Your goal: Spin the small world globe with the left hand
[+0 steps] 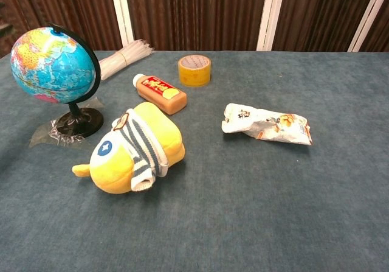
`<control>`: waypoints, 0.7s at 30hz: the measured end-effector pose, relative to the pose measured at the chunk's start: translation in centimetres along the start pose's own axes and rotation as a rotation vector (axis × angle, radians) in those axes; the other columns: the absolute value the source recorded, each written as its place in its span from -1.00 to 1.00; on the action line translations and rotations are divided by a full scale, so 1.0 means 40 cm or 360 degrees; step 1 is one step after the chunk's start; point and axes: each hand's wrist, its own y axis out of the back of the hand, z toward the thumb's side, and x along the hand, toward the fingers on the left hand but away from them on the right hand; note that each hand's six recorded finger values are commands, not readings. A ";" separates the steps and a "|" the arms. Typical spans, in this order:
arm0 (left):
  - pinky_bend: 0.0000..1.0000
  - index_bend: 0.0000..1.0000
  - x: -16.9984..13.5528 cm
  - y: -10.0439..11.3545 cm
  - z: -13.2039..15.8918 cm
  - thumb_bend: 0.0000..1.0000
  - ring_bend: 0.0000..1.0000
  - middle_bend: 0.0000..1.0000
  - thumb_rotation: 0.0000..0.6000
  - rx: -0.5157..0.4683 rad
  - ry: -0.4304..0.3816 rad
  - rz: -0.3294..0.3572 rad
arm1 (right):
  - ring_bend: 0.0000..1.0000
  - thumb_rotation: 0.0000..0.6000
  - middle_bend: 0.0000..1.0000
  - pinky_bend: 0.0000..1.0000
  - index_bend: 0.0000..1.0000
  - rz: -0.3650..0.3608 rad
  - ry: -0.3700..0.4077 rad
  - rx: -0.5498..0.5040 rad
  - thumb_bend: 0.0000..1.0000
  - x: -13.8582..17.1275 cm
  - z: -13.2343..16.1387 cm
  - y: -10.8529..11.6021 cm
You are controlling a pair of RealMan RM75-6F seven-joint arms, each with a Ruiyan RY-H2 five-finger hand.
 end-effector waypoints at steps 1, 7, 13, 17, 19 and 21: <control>-1.00 -1.00 -0.002 -0.007 0.003 -0.35 -1.00 -1.00 1.00 0.0006 -0.0002 -0.0012 | -1.00 1.00 -1.00 -1.00 -1.00 0.0002 0.0001 -0.0002 -0.75 0.000 0.000 0.000; -1.00 -1.00 -0.004 -0.040 -0.004 -0.35 -1.00 -1.00 0.92 0.0147 0.0005 -0.0043 | -1.00 1.00 -1.00 -1.00 -1.00 -0.0001 -0.0002 -0.0006 -0.75 -0.001 -0.003 0.003; -1.00 -1.00 0.002 -0.080 -0.020 -0.34 -1.00 -1.00 0.93 0.0285 0.0007 -0.0050 | -1.00 1.00 -1.00 -1.00 -1.00 0.0002 -0.0004 -0.0006 -0.75 -0.003 -0.005 0.002; -1.00 -1.00 0.010 -0.089 -0.031 -0.35 -1.00 -1.00 0.95 0.0310 0.0032 -0.0030 | -1.00 1.00 -1.00 -1.00 -1.00 0.0005 -0.0017 0.0003 -0.75 -0.006 -0.009 0.000; -1.00 -1.00 0.011 -0.091 -0.031 -0.35 -1.00 -1.00 0.97 0.0307 0.0036 -0.0027 | -1.00 1.00 -1.00 -1.00 -1.00 0.0005 -0.0020 0.0005 -0.75 -0.007 -0.010 0.000; -1.00 -1.00 0.012 -0.094 -0.032 -0.35 -1.00 -1.00 0.98 0.0311 0.0042 -0.0027 | -1.00 1.00 -1.00 -1.00 -1.00 0.0005 -0.0028 0.0006 -0.75 -0.008 -0.013 0.000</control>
